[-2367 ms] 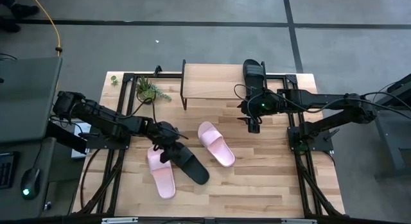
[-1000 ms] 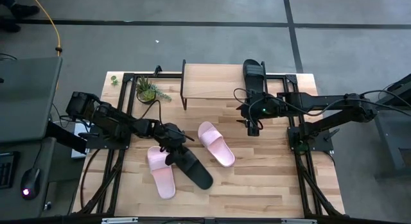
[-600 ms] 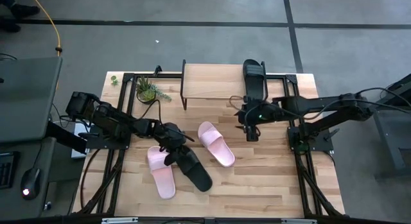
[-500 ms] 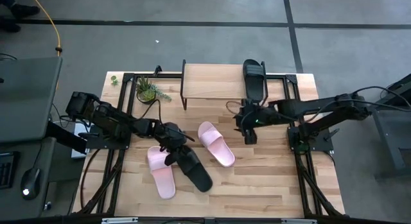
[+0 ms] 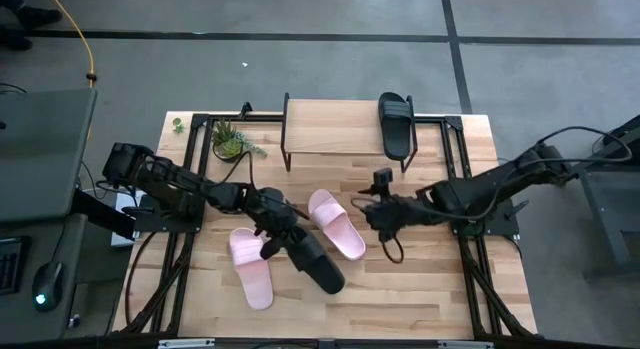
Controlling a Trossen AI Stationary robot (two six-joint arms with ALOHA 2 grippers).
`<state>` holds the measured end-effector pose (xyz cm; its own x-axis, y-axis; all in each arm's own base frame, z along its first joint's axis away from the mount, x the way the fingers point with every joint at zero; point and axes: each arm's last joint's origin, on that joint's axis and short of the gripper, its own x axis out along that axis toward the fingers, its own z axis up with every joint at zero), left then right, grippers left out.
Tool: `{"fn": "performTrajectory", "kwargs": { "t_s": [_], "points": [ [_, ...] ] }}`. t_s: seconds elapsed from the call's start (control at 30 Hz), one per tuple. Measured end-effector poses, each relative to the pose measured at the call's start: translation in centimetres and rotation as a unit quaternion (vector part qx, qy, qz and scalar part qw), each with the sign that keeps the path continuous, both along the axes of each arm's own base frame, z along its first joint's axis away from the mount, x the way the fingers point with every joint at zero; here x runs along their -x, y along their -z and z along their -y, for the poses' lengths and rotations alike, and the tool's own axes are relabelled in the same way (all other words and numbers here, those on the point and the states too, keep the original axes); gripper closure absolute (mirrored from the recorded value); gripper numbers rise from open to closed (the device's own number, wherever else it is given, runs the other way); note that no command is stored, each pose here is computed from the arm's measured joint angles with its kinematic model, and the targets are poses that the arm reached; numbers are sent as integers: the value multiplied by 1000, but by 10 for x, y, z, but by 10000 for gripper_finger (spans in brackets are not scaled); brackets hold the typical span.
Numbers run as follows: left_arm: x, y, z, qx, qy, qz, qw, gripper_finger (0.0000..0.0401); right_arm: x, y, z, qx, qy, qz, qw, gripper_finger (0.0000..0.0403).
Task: Pick and place slides into the shelf
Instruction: Put the black slipper on the shelf
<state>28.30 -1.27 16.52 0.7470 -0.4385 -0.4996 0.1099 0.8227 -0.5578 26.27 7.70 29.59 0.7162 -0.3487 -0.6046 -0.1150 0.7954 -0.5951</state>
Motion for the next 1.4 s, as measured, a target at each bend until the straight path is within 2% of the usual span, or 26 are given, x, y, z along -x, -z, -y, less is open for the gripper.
{"fn": "performTrajectory", "kwargs": {
  "t_s": [0.13,0.27,0.47,0.7,0.83,1.03,1.4],
  "points": [
    [-6,-9,0,-17,12,0,1000,396,5,-3,-17,32,-3,25,999,180],
    [-13,-21,0,-33,23,3,999,385,10,-6,-34,68,-14,50,996,180],
    [-25,-43,0,-59,41,19,997,392,16,-12,-55,97,-35,87,991,180],
    [-35,-69,0,-78,53,31,995,385,22,-7,-76,156,-44,89,983,180],
    [-39,-82,-1,-90,53,45,994,384,14,3,-93,219,-55,85,971,180],
    [-44,-102,-7,-99,47,49,993,397,-1,5,-123,326,-30,89,941,180],
    [-43,-121,-41,-84,0,17,996,378,-22,6,-169,387,-48,69,918,180]
  ]
}}
